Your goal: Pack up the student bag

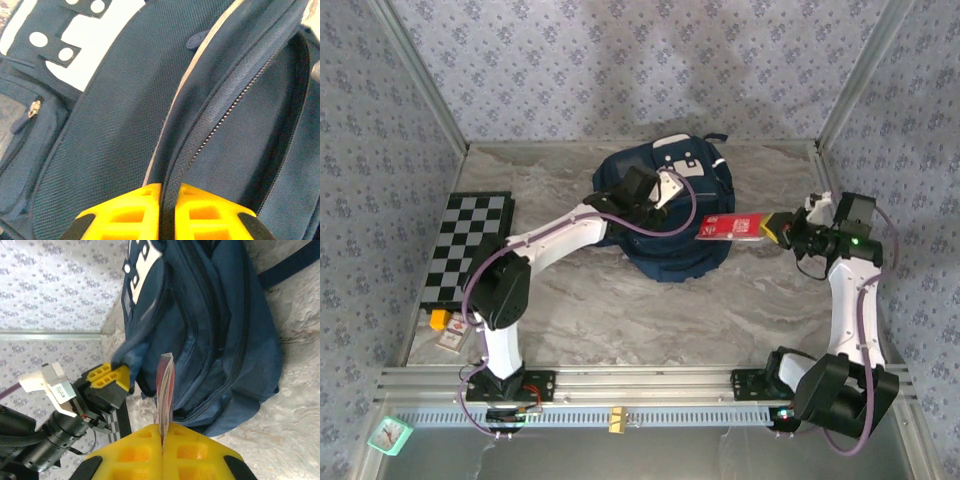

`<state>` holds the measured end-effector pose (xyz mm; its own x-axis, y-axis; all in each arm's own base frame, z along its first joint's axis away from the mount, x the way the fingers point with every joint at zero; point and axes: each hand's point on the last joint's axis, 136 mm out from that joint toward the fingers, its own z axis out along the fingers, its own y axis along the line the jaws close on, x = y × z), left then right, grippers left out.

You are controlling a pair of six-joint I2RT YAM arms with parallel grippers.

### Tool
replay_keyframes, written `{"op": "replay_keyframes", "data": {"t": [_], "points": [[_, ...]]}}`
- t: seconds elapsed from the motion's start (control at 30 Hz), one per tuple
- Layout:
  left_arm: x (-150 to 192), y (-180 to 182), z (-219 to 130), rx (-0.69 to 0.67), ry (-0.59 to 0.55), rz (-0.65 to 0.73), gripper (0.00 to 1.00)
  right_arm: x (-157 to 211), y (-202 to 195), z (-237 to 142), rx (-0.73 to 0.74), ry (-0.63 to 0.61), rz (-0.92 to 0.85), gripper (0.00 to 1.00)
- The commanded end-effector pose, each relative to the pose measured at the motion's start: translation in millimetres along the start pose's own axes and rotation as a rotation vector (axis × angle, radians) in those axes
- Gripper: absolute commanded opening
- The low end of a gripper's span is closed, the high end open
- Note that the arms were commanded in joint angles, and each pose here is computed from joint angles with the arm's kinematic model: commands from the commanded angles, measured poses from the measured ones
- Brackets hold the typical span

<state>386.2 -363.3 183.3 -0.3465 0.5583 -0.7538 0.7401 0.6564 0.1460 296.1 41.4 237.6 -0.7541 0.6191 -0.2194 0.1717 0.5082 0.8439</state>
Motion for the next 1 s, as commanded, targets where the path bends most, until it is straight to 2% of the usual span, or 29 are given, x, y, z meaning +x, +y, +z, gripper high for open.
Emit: {"op": "replay_keyframes", "data": {"t": [0.0,0.07,0.2,0.53,0.73,0.97], "points": [[-57.3,14.3,-47.4,-0.054,-0.174,-0.019,0.04,4.9,12.4,15.3,-0.028,0.046,-0.046,0.0],[-67.5,9.2,-62.4,-0.053,-0.217,0.006,0.0,3.2,23.6,29.5,-0.054,0.051,-0.066,0.0],[-78.2,3.4,-82.7,-0.068,-0.262,0.04,0.0,0.0,45.6,62.3,-0.101,0.064,-0.114,0.0],[-79.6,-0.2,-101.1,-0.069,-0.285,0.038,0.0,-3.0,64.7,155.1,-0.113,0.011,-0.213,0.01],[-76.1,2.6,-95.6,-0.088,-0.268,0.029,0.0,15.6,56.7,185.5,-0.057,0.044,-0.286,0.14],[-70.1,1.0,-94.1,-0.081,-0.252,0.025,0.0,15.8,32.3,158.0,0.057,0.071,-0.336,0.48]]}}
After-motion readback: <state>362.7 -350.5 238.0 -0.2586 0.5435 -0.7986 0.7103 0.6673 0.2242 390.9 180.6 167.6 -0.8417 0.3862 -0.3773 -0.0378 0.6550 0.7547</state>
